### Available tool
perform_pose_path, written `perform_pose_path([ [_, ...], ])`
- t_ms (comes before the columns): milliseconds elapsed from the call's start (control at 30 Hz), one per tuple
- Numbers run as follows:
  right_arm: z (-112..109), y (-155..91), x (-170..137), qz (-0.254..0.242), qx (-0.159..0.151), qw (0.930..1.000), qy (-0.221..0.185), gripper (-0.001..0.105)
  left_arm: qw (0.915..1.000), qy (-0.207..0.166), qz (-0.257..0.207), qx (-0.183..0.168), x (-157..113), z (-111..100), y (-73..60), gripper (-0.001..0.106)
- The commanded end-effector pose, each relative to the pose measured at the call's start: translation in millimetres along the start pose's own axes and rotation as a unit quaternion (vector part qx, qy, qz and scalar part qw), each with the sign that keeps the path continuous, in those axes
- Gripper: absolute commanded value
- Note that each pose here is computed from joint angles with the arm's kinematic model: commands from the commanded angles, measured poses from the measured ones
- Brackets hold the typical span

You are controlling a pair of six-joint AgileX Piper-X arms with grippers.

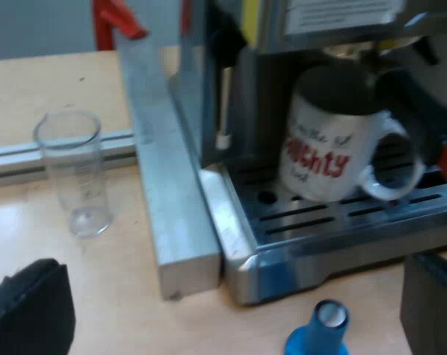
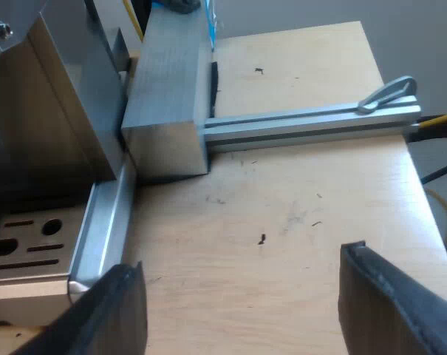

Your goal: Remove mug from coffee machine

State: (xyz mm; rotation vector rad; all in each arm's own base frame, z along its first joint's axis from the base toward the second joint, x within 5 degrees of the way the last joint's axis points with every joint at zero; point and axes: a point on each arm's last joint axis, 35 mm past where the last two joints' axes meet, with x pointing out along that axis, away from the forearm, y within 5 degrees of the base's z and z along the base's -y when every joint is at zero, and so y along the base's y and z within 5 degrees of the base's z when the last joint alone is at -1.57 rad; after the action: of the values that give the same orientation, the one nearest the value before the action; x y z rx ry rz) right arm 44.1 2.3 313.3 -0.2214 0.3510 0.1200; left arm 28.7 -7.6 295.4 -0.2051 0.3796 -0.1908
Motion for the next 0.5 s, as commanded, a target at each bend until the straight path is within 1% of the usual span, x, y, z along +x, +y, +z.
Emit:
perform_pose_path([
  [33, 9.1, 0.3, 0.8, 0.026, -0.023, 0.9993, -0.011, 0.058, 0.9979, -0.021, -0.06, 0.011, -4.7, 11.8, -6.7, 0.09],
  [67, 10.1, 0.4, 1.4, 0.03, -0.029, 0.9991, -0.011, 0.058, 0.9979, -0.021, -0.06, 0.011, -4.7, 11.8, -6.7, 0.09],
  [100, 14.1, 1.3, 3.2, 0.048, -0.045, 0.9978, -0.01, 0.058, 0.9966, -0.03, -0.075, 0.017, -5.1, 14.4, -8.1, 0.09],
  [133, 19.8, 3.9, 7.8, 0.082, -0.065, 0.9945, -0.006, 0.058, 0.9956, -0.036, -0.084, 0.02, -5.3, 15.9, -9.0, 0.09],
  [267, 25.9, 8.7, 13.6, 0.127, -0.084, 0.9884, -0.002, 0.058, 0.9909, -0.053, -0.119, 0.035, -6.4, 20.6, -12.2, 0.09],
  [300, 27.9, 10.4, 15.5, 0.141, -0.088, 0.9862, -0.003, 0.058, 0.9883, -0.057, -0.134, 0.045, -6.0, 22.5, -13.7, 0.09],
  [333, 30.1, 12.8, 17.9, 0.157, -0.094, 0.983, -0.006, 0.058, 0.9861, -0.055, -0.146, 0.059, -3.1, 24.4, -15.3, 0.09],
  [400, 32.8, 16.1, 21.0, 0.177, -0.101, 0.9789, -0.013, 0.058, 0.9832, -0.052, -0.159, 0.072, -0.1, 26.1, -17.2, 0.09],
  [433, 34.6, 17.6, 22.4, 0.185, -0.104, 0.9771, -0.018, 0.058, 0.9801, -0.048, -0.172, 0.087, 3.0, 27.6, -19.2, 0.09],
  [467, 35.8, 19.2, 23.7, 0.192, -0.108, 0.9752, -0.021, 0.058, 0.9784, -0.044, -0.181, 0.09, 5.1, 28.2, -20.6, 0.09],
  [500, 35.8, 19.2, 23.7, 0.192, -0.108, 0.9752, -0.021, 0.058, 0.9772, -0.037, -0.188, 0.092, 7.9, 28.7, -22.0, 0.09],
])
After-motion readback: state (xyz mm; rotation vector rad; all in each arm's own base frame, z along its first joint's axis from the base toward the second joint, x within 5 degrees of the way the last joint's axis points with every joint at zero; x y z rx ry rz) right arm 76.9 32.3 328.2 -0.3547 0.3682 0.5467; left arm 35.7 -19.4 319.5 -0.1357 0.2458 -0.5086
